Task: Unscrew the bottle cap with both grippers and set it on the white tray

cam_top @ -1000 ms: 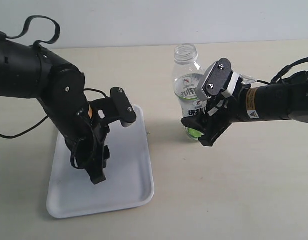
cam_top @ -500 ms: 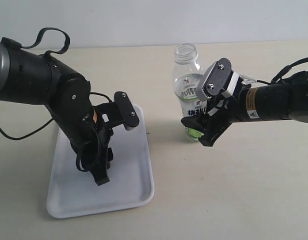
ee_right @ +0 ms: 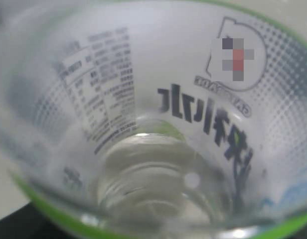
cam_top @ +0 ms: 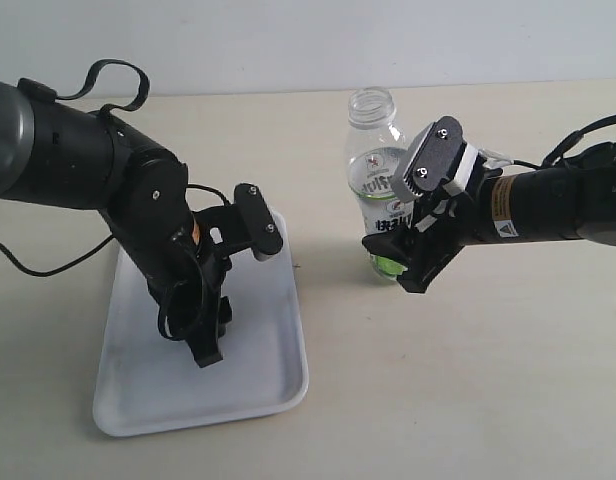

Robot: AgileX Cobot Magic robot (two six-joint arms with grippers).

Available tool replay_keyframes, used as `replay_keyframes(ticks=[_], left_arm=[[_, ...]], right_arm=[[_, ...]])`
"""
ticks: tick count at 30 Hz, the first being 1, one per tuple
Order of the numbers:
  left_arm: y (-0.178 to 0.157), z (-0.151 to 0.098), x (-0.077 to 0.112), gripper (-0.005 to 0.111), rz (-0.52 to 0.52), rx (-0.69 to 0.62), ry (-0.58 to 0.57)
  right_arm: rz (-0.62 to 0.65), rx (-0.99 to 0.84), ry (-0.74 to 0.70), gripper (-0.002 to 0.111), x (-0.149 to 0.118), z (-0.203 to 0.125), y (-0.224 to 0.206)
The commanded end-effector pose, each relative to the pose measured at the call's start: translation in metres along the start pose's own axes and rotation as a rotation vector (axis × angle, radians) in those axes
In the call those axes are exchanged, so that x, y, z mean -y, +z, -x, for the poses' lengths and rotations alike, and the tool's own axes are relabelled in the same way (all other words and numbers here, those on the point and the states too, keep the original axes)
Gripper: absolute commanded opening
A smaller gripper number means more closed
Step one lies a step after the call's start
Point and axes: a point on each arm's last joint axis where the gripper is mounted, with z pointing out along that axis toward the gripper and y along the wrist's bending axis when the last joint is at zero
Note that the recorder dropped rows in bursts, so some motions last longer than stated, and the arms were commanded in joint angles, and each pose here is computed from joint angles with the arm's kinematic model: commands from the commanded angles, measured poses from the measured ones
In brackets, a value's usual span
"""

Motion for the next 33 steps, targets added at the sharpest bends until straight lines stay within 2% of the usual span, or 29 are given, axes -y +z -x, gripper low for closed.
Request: replay_keyframes(ticks=[1,3,7,11,14,18,19,20,26,29,33], left_arm=[[0.009,-0.002,0.0,0.063,0.0,-0.001,-0.002],[0.006,-0.002,-0.001,0.068,0.008,0.003,0.004],[-0.011,-0.001,-0.003,0.067,0.013,-0.01,0.006],[-0.043,0.007,-0.009,0.066,0.056,0.057,-0.055],[-0.06,0.006,-0.01,0.048,0.078,0.094,-0.061],[-0.077,0.005,-0.01,0.007,0.094,0.123,-0.085],[-0.081,0.004,-0.01,0.0,0.101,0.138,-0.108],[-0.085,0.005,-0.012,0.001,0.11,0.158,-0.134],[-0.109,-0.002,-0.008,0.0,0.186,0.391,-0.276],[-0.123,-0.014,0.002,0.0,0.23,0.588,-0.33],[-0.143,-0.042,0.021,0.0,0.323,0.845,-0.344]], right_arm=[[0.004,-0.07,-0.019,0.0,-0.001,-0.01,0.003],[0.004,-0.07,-0.019,0.0,-0.001,-0.01,0.003],[0.007,-0.061,-0.019,0.0,-0.002,-0.009,0.003],[-0.006,-0.056,-0.002,0.0,-0.001,-0.009,0.003],[-0.014,-0.053,0.012,0.0,0.0,-0.009,0.003],[-0.018,-0.042,0.031,0.0,0.001,-0.008,0.003],[-0.018,-0.041,0.033,0.0,0.0,-0.008,0.003],[-0.019,-0.035,0.039,0.0,0.001,-0.007,0.003],[-0.043,-0.018,0.102,0.0,0.002,-0.007,0.003],[-0.051,0.012,0.141,0.0,0.003,-0.004,0.003],[-0.049,0.024,0.151,0.0,0.003,-0.003,0.003]])
